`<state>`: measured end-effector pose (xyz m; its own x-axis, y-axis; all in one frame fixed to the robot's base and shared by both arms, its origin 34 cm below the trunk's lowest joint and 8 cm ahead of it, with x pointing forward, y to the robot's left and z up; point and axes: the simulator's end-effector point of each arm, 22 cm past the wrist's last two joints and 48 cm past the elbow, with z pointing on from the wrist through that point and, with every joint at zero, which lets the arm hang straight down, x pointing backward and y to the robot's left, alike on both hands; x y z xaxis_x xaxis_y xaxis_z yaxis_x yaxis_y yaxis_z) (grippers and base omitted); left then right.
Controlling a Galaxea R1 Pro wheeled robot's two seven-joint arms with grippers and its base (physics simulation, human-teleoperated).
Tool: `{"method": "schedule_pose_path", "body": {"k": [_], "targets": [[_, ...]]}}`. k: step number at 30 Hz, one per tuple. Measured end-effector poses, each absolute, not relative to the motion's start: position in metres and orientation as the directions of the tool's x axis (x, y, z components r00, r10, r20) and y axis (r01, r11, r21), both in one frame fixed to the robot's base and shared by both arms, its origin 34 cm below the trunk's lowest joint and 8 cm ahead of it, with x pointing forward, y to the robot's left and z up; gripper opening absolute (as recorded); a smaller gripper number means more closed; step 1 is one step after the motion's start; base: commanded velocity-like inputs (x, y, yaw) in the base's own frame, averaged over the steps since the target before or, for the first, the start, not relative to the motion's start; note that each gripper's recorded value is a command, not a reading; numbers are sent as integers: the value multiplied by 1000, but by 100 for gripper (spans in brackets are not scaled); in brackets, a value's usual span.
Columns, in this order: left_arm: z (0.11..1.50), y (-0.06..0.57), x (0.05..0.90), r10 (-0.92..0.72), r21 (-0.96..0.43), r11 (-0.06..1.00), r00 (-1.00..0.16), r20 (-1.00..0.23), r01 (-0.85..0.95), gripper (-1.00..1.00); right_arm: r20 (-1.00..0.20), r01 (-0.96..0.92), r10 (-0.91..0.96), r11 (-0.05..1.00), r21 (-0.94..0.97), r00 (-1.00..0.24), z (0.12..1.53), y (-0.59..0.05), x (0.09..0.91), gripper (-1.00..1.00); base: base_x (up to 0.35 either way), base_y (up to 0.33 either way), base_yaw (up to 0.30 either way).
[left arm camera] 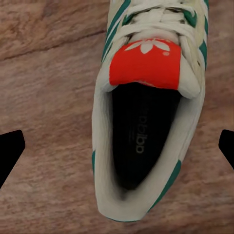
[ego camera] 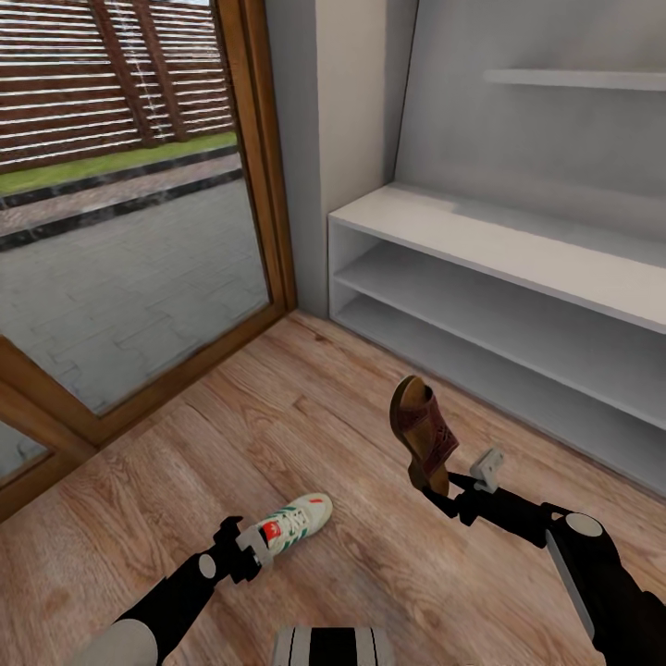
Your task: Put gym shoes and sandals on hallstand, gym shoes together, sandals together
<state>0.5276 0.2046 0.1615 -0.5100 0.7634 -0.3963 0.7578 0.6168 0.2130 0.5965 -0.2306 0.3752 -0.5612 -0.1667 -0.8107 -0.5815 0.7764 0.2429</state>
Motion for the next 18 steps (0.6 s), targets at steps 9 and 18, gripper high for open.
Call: {"method": "schedule_pose_path", "body": {"k": [9, 18], "targets": [[151, 204, 527, 763, 206, 618, -514, -393, 759, 100, -789, -572, -166, 776, 265, -592, 355, -230, 591, -100, 0, 0, 0], [153, 201, 541, 762, 227, 617, -500, -412, 754, 100, -775, -565, -165, 777, 279, -610, 342, -230, 587, -100, 0, 0, 0]]}}
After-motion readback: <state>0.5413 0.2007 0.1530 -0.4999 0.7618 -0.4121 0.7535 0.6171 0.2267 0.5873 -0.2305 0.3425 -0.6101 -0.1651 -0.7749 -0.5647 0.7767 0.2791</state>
